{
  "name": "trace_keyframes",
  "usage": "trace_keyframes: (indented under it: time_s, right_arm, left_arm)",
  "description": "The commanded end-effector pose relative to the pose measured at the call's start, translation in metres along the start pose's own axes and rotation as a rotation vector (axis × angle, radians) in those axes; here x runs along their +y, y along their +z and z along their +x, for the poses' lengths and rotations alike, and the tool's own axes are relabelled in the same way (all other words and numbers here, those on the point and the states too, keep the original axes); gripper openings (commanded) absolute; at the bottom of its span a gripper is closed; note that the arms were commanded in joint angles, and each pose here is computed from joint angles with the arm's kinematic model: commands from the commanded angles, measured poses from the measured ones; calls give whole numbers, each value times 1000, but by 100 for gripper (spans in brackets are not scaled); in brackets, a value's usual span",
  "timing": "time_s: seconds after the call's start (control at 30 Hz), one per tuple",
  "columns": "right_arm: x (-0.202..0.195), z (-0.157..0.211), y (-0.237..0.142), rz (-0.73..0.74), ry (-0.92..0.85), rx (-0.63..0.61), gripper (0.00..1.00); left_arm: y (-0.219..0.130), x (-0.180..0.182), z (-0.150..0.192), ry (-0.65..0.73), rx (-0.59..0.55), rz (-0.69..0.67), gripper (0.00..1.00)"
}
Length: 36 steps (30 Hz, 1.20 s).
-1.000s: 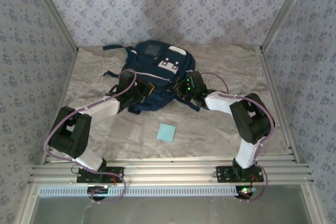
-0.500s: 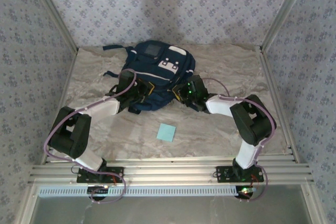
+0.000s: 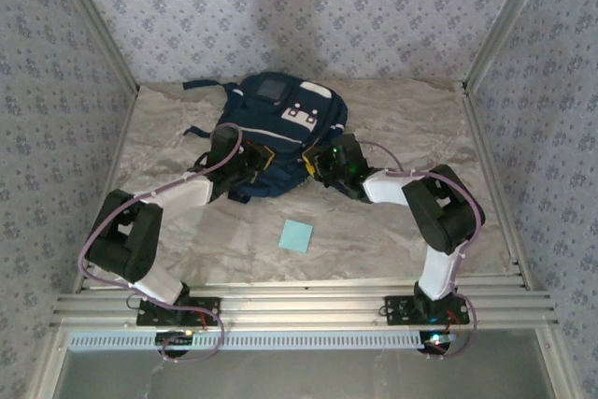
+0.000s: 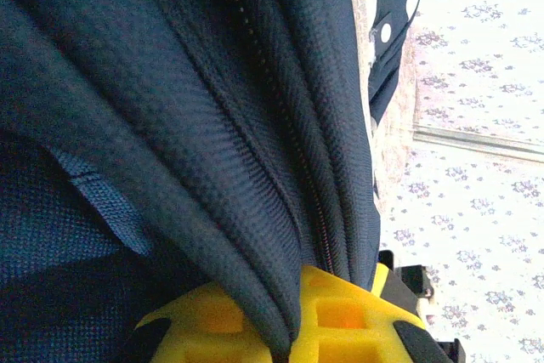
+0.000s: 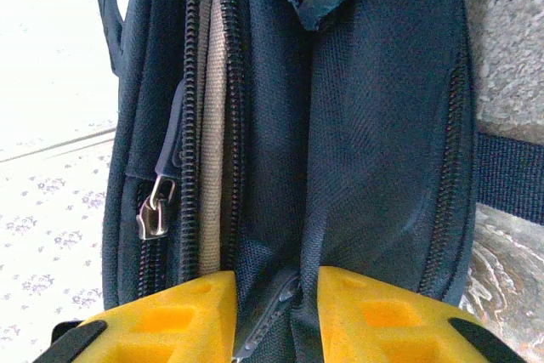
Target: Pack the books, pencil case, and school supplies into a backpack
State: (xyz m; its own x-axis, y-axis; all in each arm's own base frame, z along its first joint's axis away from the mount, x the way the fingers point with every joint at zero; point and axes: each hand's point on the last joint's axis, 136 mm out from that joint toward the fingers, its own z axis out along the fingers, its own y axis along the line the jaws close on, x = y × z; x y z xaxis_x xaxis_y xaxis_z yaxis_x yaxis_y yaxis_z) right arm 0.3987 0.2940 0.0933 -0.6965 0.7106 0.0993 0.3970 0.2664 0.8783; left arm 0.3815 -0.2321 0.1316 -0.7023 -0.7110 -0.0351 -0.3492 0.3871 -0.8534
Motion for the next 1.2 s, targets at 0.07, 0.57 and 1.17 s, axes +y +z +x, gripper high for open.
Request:
trace_keyframes:
  time_s: [0.07,0.57,1.17]
  right_arm:
    - [24,19,8,-97,63,68,35]
    - [25,22,17,-107,64,76,0]
    - [6,-45,-17,102,-238,-88,0]
  left_arm:
    - [-8,-32,5,33,8,112,0]
    - [-9,-30,7,33,4,113,0]
    - [-18,-33,0,43,-17,110,0]
